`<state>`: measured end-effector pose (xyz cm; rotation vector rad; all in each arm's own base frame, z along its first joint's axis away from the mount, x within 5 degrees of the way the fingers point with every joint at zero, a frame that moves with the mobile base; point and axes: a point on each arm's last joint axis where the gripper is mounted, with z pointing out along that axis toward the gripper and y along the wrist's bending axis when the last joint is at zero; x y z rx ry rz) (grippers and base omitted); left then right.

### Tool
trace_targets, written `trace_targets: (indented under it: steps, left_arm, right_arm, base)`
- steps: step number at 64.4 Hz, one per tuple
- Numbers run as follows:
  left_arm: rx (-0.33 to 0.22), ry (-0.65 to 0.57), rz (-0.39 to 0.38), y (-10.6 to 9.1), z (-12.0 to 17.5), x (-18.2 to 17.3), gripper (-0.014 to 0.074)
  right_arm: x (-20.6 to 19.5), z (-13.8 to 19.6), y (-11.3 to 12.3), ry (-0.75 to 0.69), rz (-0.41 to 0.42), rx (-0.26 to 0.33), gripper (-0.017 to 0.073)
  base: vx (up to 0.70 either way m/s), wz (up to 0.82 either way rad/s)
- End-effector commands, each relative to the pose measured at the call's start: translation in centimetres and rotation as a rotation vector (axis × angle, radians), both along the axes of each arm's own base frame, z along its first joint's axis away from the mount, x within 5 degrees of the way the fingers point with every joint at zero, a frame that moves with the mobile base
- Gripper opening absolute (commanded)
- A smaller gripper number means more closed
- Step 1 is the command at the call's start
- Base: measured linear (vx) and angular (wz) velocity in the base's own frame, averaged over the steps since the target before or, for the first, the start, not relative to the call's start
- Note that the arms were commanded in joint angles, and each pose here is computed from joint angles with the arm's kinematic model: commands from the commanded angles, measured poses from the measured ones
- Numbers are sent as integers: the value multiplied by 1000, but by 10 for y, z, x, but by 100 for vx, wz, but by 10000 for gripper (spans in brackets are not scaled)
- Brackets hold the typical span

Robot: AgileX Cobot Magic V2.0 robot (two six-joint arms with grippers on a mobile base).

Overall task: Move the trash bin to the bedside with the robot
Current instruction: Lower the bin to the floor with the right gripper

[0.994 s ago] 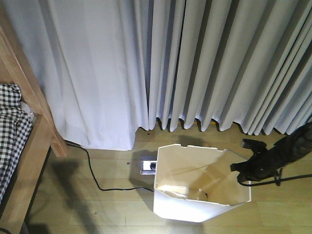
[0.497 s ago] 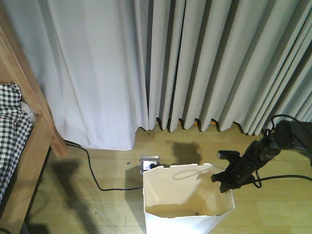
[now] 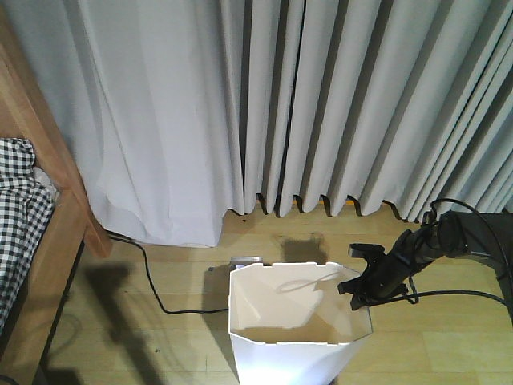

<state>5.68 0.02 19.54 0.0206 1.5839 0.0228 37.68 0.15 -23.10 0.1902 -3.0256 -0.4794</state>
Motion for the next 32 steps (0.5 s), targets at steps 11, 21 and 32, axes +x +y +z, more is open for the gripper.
trace_targets:
  steps: [11,21,32]
  left_arm:
    - [-23,-78,-9,-1,4,-1,-6]
    - [-23,-78,-9,-1,4,-1,-6]
    - [-23,-78,-9,-1,4,-1,-6]
  right_arm:
    - [10,14,3,-6,24,8,256]
    - [10,14,2,-6,32,1,414]
    - [12,13,1,-25,16,-9,541]
  base:
    - [0,0]
    - [0,0]
    - [0,0]
